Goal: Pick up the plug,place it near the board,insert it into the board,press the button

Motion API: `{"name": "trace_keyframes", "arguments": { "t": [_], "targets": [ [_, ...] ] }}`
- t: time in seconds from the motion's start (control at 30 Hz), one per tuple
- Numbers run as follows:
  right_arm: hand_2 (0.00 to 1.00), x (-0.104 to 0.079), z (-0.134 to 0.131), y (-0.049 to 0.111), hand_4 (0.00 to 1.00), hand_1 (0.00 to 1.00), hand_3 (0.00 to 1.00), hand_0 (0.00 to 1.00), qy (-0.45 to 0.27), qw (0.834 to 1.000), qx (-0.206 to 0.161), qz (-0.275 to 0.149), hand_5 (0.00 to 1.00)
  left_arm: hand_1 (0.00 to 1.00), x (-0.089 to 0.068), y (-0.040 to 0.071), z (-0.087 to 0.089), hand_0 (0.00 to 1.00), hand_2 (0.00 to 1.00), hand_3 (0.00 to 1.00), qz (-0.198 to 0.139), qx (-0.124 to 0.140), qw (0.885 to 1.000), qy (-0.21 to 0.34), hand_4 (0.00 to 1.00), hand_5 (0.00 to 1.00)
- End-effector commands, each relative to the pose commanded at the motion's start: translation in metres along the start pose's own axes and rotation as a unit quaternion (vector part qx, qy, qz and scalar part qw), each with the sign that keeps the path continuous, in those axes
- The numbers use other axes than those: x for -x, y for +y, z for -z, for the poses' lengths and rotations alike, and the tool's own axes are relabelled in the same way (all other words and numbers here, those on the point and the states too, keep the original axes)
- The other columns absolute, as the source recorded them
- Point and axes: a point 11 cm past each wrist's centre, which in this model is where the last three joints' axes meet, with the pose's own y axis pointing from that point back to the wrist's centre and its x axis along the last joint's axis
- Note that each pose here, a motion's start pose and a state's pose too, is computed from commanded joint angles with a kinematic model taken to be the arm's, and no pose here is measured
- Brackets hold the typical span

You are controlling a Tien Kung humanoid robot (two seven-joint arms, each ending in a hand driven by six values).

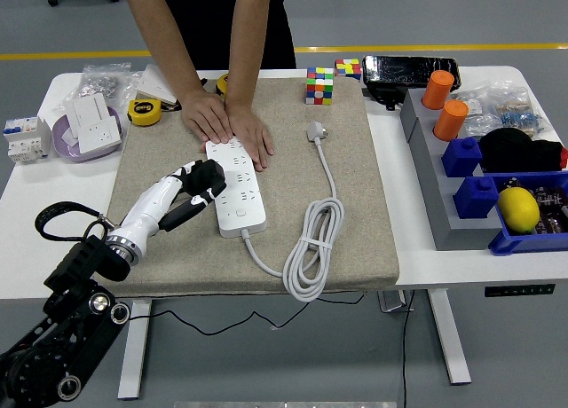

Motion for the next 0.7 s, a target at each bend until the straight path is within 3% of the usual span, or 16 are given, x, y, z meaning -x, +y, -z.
{"name": "trace_keyframes", "arguments": {
  "t": [0.4, 0.7],
  "targets": [
    [0.743, -0.001, 0.001, 0.0, 0.998, 0.747, 0.759, 0.818, -0.001, 1.0, 0.0, -0.001, 0.801, 0.998, 0.005, -0.008, -0.002, 0.998, 0.989, 0.984, 0.012, -0.003, 0.999, -0.03, 0.998, 0.998],
    [0.743, -0.001, 0.002, 0.0, 0.998, 0.747, 0.759, 0.818, -0.001, 1.0, -0.001, -0.001, 0.801, 0.998, 0.007, -0.012, -0.012, 0.998, 0.987, 0.978, 0.017, 0.011, 0.998, -0.058, 0.998, 0.998]
  ]
}}
